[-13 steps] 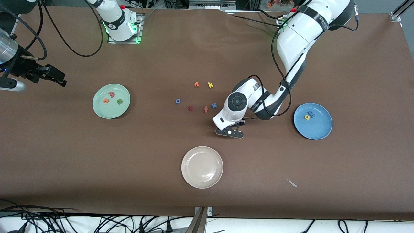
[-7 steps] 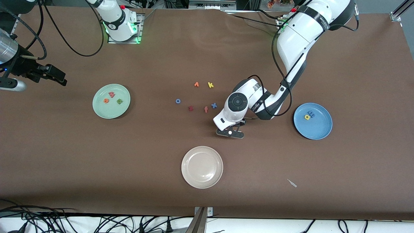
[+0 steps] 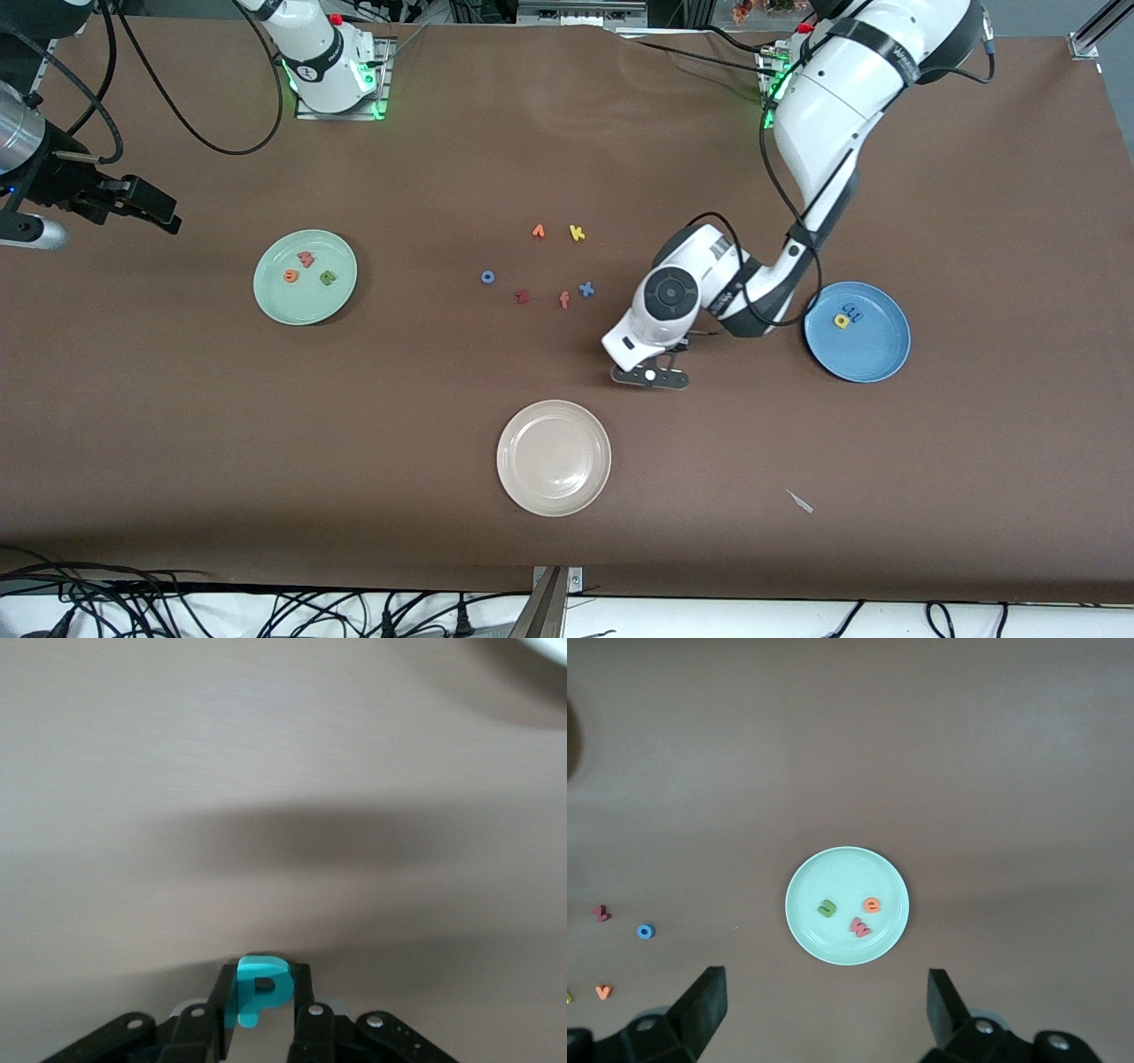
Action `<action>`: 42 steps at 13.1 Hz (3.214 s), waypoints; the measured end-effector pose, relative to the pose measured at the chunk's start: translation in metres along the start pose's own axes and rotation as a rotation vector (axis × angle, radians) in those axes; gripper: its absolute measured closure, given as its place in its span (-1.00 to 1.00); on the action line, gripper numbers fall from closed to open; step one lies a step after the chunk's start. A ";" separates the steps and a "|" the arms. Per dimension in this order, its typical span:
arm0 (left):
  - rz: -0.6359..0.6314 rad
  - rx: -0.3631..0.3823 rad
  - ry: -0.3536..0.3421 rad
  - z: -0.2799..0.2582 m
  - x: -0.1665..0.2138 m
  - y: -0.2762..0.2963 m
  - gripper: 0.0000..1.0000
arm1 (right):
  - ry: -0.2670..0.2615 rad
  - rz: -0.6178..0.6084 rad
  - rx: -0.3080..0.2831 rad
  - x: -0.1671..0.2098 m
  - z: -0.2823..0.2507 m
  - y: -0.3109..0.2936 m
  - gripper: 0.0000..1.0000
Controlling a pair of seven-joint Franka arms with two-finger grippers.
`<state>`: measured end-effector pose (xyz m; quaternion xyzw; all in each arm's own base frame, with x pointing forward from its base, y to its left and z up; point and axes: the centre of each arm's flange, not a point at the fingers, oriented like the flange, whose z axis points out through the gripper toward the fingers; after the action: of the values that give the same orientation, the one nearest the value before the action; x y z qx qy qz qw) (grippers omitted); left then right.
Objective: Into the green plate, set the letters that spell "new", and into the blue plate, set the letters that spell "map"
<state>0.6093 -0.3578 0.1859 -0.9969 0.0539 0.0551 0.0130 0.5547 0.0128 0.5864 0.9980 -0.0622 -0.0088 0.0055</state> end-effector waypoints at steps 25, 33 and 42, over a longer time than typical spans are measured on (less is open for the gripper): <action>0.361 0.007 -0.140 -0.032 -0.067 -0.357 -0.44 | -0.002 0.000 0.001 0.000 0.000 0.000 -1.00; 0.229 0.045 -0.270 -0.156 -0.049 -0.393 -1.00 | -0.002 -0.002 0.001 0.000 0.000 -0.001 -1.00; -0.019 0.036 -0.173 -0.284 -0.075 -0.383 -1.00 | -0.002 -0.002 0.001 0.000 0.000 -0.001 -1.00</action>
<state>0.6080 0.0215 0.4836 -0.9885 0.0440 0.1399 0.0363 0.5544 0.0141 0.5861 0.9981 -0.0613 -0.0100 0.0050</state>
